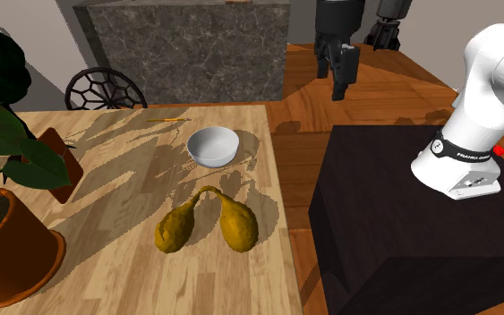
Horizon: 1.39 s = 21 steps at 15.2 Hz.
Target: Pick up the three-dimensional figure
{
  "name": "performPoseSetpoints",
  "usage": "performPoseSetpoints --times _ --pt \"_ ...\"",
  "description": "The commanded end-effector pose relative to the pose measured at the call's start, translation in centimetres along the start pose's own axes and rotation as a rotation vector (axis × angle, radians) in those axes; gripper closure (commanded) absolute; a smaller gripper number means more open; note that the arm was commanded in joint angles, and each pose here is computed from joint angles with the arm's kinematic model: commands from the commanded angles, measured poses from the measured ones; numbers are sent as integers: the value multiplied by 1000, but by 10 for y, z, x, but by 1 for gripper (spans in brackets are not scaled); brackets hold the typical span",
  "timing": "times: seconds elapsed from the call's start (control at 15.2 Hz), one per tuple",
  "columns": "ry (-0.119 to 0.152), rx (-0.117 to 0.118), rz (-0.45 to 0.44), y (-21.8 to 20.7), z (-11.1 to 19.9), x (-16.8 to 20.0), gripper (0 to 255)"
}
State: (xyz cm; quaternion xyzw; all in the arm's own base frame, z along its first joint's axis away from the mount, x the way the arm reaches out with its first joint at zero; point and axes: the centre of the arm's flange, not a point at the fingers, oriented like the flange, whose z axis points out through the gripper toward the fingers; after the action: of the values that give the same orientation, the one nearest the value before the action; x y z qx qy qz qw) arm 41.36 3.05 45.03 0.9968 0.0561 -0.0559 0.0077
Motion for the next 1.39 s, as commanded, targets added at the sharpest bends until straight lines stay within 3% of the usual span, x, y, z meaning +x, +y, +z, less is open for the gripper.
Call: performPoseSetpoints --times 0.0,1.32 --pt "3 5 -5 -2 12 25 0" --pt "15 51 -56 -12 148 249 0"
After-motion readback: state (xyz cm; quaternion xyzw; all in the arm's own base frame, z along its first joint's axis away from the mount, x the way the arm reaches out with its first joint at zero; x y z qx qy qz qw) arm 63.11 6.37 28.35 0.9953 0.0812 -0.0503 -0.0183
